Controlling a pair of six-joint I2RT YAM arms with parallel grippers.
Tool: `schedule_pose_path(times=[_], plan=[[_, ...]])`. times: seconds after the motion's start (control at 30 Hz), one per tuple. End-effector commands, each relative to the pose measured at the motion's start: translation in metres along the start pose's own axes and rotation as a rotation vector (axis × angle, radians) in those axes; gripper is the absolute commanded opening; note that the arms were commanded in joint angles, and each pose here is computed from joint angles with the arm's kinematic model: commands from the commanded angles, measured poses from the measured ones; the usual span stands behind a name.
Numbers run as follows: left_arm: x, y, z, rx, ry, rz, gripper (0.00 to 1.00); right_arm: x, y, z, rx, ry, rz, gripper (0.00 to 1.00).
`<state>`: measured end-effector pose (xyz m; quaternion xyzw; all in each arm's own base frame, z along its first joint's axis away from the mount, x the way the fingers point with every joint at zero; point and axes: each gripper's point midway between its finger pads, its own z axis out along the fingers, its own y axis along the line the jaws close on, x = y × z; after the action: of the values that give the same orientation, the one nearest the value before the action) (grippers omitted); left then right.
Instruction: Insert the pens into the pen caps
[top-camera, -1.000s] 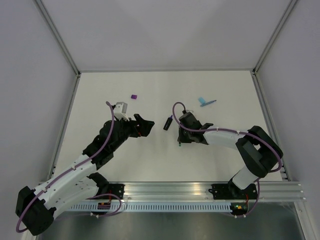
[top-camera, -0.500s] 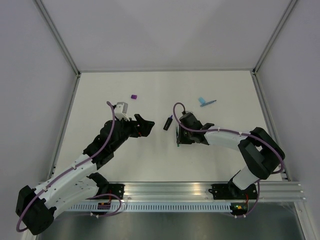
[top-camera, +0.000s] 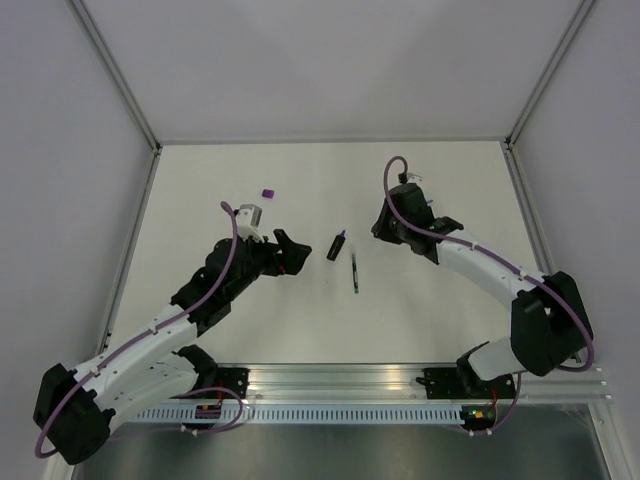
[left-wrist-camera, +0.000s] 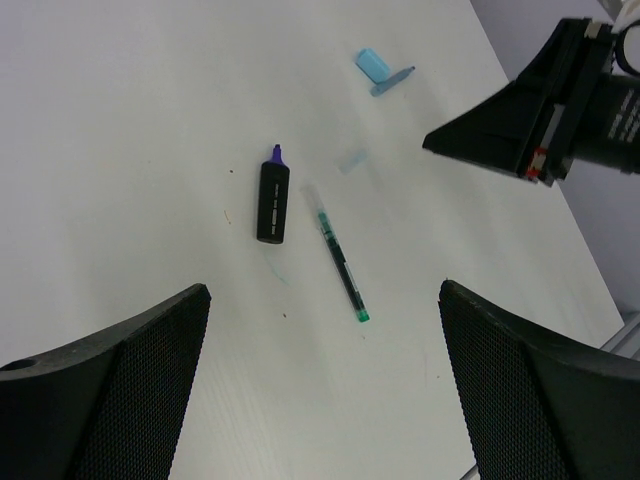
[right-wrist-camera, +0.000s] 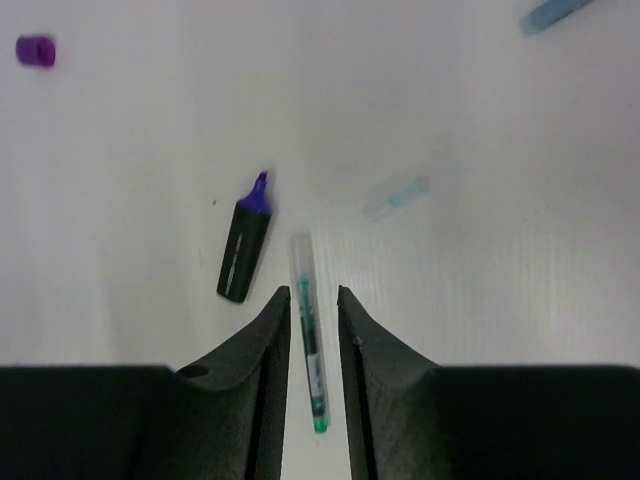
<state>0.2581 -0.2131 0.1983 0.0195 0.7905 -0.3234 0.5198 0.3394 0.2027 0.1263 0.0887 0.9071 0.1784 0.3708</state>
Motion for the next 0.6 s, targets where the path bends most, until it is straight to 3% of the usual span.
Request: schedule_pose_path(times=[0.0, 0.07, 0.17, 0.33, 0.57], plan=[[-0.011, -0.010, 0.003, 0.040, -0.024, 0.031, 0.99, -0.049, -0.014, 0.017, 0.053, -0.074, 0.058, 0.30], [-0.009, -0.009, 0.004, 0.033, -0.019, 0.033, 0.99, -0.071, -0.019, 0.019, 0.081, -0.105, 0.009, 0.29], [-0.008, -0.010, 0.005, 0.039, -0.012, 0.034, 0.99, -0.060, -0.024, 0.025, 0.072, -0.058, -0.025, 0.30], [-0.007, -0.010, 0.006, 0.036, -0.012, 0.019, 0.99, -0.035, -0.001, 0.007, -0.136, -0.039, -0.021, 0.30], [-0.005, 0.043, 0.011, -0.266, -0.018, -0.123, 1.00, 0.023, 0.013, -0.022, -0.298, 0.030, -0.007, 0.30]])
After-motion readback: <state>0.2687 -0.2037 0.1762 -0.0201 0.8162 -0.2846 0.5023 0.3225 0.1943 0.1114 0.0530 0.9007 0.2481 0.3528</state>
